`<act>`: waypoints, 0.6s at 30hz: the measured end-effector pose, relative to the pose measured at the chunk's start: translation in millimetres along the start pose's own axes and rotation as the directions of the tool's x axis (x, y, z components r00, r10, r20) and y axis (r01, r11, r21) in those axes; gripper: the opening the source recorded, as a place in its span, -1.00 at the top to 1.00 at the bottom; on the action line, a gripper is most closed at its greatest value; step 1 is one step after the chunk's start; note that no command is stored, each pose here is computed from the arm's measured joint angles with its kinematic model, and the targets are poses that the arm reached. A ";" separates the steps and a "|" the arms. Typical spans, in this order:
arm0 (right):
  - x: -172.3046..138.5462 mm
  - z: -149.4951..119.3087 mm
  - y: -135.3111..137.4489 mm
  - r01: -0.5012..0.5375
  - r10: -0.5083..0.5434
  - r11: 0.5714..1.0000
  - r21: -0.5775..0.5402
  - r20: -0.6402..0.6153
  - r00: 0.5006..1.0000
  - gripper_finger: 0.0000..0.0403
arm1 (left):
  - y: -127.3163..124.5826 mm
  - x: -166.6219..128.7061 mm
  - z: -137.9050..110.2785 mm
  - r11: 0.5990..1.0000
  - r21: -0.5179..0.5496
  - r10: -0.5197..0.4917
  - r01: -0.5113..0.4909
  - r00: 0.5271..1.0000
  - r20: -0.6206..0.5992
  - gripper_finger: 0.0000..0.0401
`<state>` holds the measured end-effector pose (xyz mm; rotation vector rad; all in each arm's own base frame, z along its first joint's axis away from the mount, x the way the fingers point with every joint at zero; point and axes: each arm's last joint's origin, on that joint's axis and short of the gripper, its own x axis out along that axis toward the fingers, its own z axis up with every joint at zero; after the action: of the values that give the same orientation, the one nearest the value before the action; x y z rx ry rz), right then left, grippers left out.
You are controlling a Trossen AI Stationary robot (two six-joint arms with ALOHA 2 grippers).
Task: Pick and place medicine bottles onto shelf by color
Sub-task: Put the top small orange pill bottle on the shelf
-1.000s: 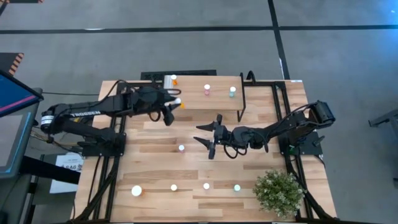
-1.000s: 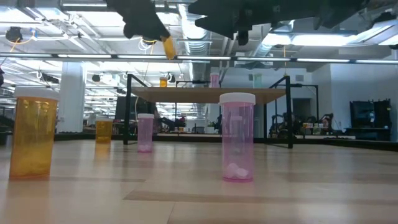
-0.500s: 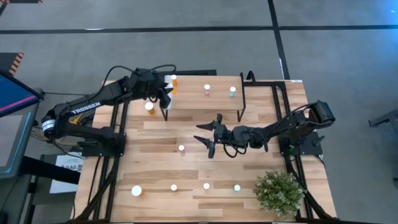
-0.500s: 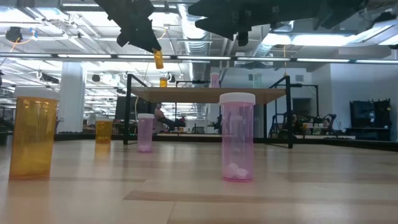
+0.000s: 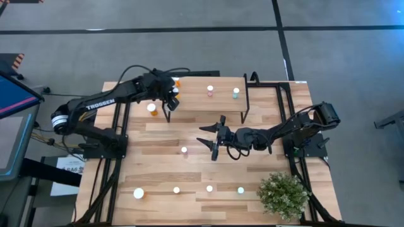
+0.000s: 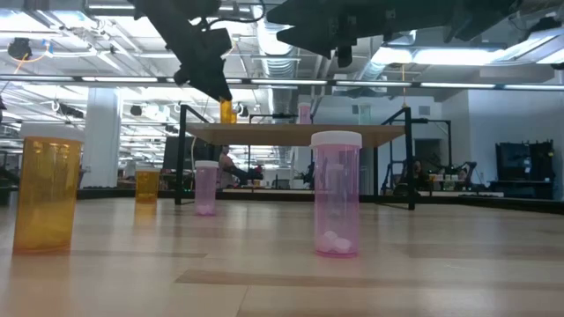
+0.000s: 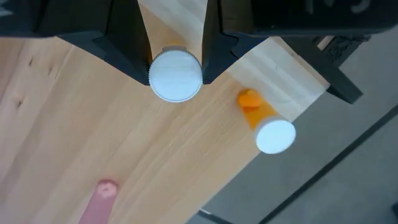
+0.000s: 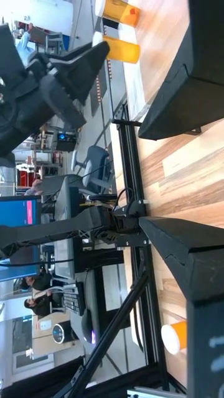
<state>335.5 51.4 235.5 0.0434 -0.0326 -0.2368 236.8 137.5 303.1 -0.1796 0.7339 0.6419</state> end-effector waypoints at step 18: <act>-0.1 -1.3 0.3 -0.001 0.001 1.000 -0.004 -0.012 1.000 -0.17 | 1.2 11.0 -1.8 0.999 0.011 0.032 -0.032 0.999 -0.033 0.45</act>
<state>335.5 51.8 234.3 0.0412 -0.0198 -0.2358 241.2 143.0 294.5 -0.1695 0.7728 0.6666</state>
